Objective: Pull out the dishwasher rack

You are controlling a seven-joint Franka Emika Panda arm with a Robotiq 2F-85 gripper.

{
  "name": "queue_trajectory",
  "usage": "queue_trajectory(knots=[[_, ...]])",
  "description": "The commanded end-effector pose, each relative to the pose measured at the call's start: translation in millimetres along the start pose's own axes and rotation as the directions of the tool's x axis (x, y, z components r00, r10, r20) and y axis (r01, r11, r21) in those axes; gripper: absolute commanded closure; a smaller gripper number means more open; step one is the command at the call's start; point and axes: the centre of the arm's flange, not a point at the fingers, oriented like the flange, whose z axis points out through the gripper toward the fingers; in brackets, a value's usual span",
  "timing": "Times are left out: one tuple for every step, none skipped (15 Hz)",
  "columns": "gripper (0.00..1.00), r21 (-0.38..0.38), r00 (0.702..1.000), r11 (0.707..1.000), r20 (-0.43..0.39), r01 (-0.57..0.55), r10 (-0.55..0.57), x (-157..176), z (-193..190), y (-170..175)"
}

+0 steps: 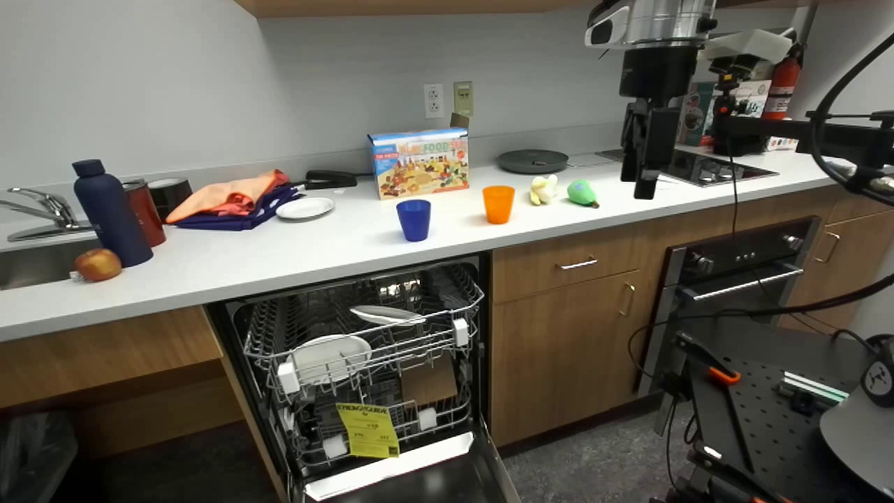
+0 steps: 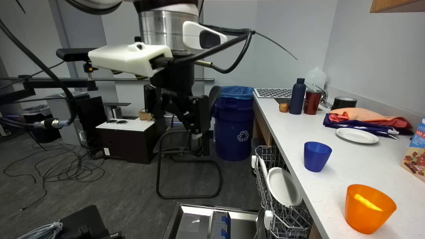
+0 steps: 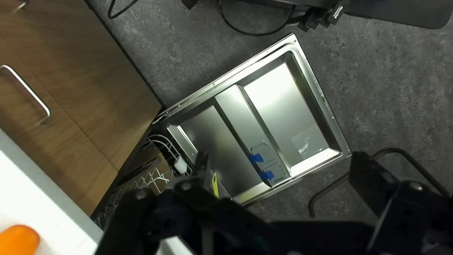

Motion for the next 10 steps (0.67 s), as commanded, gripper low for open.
queue_trajectory(knots=[[0.00, 0.000, 1.000, 1.000, 0.000, 0.000, 0.000, 0.0, 0.0, 0.0], [0.00, 0.000, 1.000, 1.000, 0.000, 0.000, 0.000, 0.0, 0.0, 0.0], [0.00, 0.000, 1.000, 1.000, 0.000, 0.000, 0.000, 0.0, 0.0, 0.0], [0.00, 0.000, 1.000, 1.000, 0.000, 0.000, 0.000, 0.0, 0.0, 0.0], [0.00, 0.000, 1.000, 1.000, 0.000, 0.000, 0.000, 0.0, 0.0, 0.0], [0.00, 0.000, 1.000, 1.000, 0.000, 0.000, 0.000, 0.0, 0.0, 0.0], [0.00, 0.000, 1.000, 1.000, 0.000, 0.000, 0.000, 0.0, 0.0, 0.0], [0.00, 0.000, 1.000, 1.000, 0.000, 0.000, 0.000, 0.0, 0.0, 0.0], [0.00, -0.003, 1.000, 1.000, -0.002, -0.003, 0.003, 1.8, 0.3, 0.9], [0.00, -0.007, 1.000, 1.000, -0.004, -0.011, 0.011, 3.9, 0.9, 3.3]])
